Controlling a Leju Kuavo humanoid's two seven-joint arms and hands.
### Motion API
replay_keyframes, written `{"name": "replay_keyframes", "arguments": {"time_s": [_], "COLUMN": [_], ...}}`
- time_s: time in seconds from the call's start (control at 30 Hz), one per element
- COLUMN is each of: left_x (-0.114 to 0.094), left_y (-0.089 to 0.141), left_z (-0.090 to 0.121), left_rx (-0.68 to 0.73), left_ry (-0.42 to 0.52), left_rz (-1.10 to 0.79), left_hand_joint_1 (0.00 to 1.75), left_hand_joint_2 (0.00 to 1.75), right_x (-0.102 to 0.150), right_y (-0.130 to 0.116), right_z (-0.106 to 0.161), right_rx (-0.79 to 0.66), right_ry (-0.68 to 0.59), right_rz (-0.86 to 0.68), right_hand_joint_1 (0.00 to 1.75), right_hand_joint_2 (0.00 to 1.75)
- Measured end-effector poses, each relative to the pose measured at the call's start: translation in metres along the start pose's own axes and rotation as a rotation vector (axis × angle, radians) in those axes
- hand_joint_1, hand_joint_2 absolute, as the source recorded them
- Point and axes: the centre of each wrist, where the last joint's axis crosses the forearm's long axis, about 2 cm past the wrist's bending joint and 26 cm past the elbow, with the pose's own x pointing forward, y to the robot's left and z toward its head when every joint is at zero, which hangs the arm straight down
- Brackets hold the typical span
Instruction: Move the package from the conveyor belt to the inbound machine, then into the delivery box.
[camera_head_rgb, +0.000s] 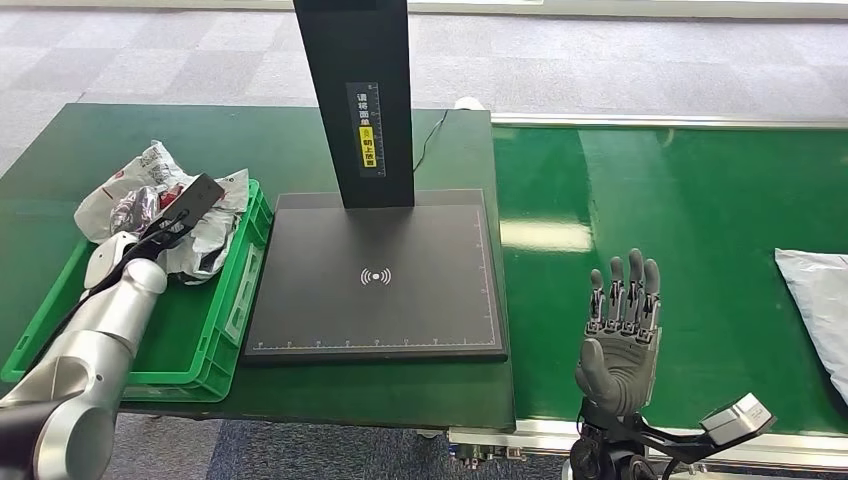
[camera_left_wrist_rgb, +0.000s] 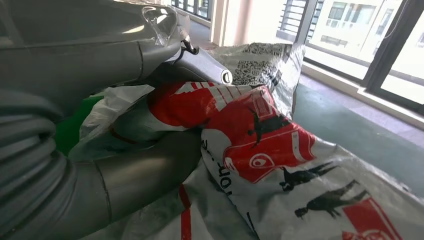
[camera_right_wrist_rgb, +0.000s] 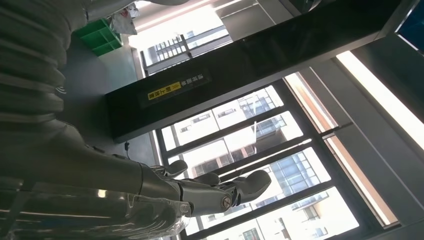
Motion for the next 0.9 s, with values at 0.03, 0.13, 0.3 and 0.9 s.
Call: {"name": "replay_keyframes", "arguments": {"time_s": [0.03,0.13,0.3,0.9], "left_x": [0.0,0.0,-0.001,0.031], "left_y": [-0.001,-0.003,-0.006,0.013], "left_z": [0.0,0.0,0.001,0.107], "left_rx": [-0.009,-0.027,-0.052,0.635], "left_ry": [0.004,0.011,-0.01,-0.571], "left_rz": [-0.005,-0.02,0.001,0.75], "left_hand_joint_1": [1.75,0.92,0.0,0.0], "left_hand_joint_2": [1.75,1.75,1.75,1.75], "right_x": [0.0,0.0,0.0,0.003], "right_y": [0.0,0.0,0.002,0.002], "right_z": [0.0,0.0,-0.002,0.004], "right_rx": [0.0,-0.003,-0.009,-0.06], "right_ry": [0.0,0.001,0.001,0.002], "right_rz": [0.0,0.0,0.002,0.03], "right_hand_joint_1": [0.0,0.0,0.0,0.0], "right_hand_joint_2": [1.75,1.75,1.75,1.75]}}
